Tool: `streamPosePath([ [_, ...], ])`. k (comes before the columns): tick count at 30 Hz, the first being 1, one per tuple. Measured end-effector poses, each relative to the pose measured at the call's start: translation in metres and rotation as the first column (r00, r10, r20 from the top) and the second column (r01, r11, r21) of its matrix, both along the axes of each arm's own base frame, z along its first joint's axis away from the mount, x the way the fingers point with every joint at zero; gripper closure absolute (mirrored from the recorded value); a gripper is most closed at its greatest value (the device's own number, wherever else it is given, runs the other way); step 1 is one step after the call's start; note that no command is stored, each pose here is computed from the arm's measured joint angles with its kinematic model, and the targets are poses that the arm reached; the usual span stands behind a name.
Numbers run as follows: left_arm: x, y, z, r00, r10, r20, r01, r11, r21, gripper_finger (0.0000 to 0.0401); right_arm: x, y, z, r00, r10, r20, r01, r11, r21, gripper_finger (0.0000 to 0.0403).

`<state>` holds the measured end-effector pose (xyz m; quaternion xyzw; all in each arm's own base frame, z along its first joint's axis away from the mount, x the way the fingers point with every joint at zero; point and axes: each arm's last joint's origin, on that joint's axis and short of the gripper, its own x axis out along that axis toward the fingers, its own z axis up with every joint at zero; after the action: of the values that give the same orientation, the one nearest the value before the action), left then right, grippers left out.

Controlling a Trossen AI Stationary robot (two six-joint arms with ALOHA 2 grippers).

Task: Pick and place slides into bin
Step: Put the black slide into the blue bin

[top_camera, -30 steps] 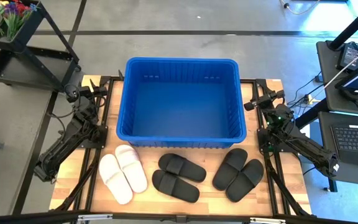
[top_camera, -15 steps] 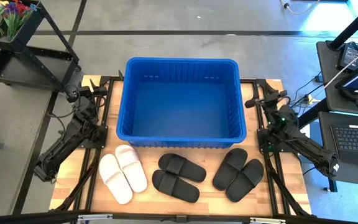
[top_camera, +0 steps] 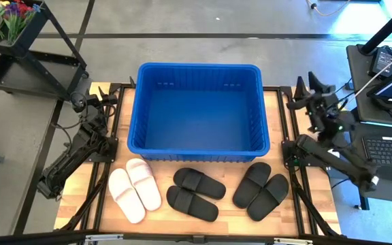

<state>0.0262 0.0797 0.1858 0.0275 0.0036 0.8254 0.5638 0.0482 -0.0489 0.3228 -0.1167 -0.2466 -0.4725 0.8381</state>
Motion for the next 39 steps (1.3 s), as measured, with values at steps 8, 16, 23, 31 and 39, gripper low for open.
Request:
streamPosePath([
  [8,0.000,0.000,0.000,1.000,0.000,0.001,0.000,1.000,0.000,0.0177,0.058,-0.022,0.089,0.798,0.469,-0.377,-0.430,0.883,0.189,0.0164],
  [16,0.000,0.000,0.000,1.000,0.000,0.002,0.000,1.000,0.001,0.0177,0.101,-0.003,0.153,0.493,0.704,-0.512,-0.464,0.710,0.530,0.0164],
  [23,0.000,0.000,0.000,1.000,0.000,0.002,0.000,1.000,0.001,0.0177,0.137,0.044,0.139,0.309,0.781,-0.543,-0.263,0.619,0.740,0.0164],
  [31,0.000,0.000,0.000,1.000,0.000,0.002,0.000,1.000,0.001,0.0177,0.166,0.123,0.085,0.186,0.864,-0.467,0.136,0.448,0.884,0.0164],
  [39,0.000,0.000,0.000,1.000,0.000,0.006,0.000,1.000,0.002,0.0177,0.166,0.210,0.028,0.201,0.868,-0.454,0.477,0.318,0.819,0.0164],
])
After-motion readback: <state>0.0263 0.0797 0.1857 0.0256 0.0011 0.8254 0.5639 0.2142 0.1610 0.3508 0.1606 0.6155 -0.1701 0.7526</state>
